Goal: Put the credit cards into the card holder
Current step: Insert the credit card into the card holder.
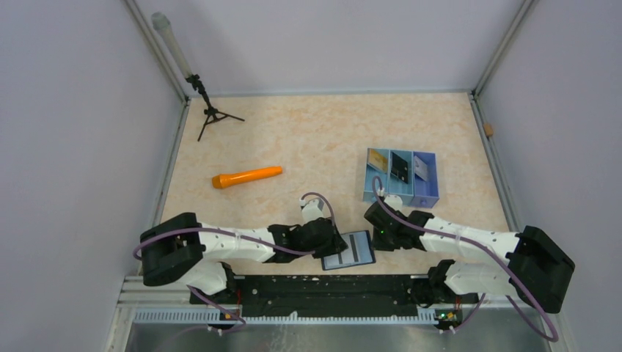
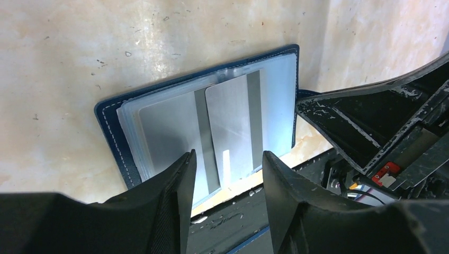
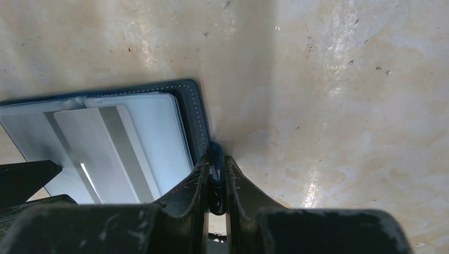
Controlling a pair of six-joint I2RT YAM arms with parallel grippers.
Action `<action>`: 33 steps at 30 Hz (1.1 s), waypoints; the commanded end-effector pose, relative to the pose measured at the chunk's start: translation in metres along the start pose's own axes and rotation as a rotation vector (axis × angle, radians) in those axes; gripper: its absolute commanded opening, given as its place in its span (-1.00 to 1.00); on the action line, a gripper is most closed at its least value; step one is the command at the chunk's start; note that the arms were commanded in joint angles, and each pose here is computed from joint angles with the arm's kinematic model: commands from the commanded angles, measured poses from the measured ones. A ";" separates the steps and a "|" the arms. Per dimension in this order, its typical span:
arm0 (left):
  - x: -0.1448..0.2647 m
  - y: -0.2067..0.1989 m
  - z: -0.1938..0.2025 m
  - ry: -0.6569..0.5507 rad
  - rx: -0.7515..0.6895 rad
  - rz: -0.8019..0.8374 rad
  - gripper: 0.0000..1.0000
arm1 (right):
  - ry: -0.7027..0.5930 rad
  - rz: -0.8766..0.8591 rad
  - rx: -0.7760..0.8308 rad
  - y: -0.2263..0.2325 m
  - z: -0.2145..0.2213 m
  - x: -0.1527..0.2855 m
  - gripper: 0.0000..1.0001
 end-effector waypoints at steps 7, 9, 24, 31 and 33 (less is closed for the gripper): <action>-0.007 -0.005 0.012 0.060 -0.040 -0.004 0.01 | -0.021 0.055 0.028 -0.011 -0.002 0.005 -1.00; -0.010 -0.010 0.012 0.064 -0.043 0.014 0.00 | -0.019 0.052 0.028 -0.011 -0.002 0.005 -1.00; -0.025 -0.025 0.014 0.053 -0.050 0.094 -0.06 | -0.015 0.034 0.018 -0.011 0.001 0.005 -1.00; -0.032 -0.034 0.011 0.032 -0.072 0.134 -0.09 | -0.007 0.030 0.015 -0.011 0.003 0.004 -1.00; -0.034 -0.037 0.011 0.035 -0.080 0.143 -0.09 | -0.008 0.030 0.013 -0.011 0.003 0.004 -1.00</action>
Point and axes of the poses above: each gripper's point midway between its finger pads, its own x axis back along the fingers, its own y axis along the line the jaws close on, z = x × y, the point moved 1 cm from there along x, back along the fingers, and after that the axes turned 9 degrees about -x, right-handed, at the moved point
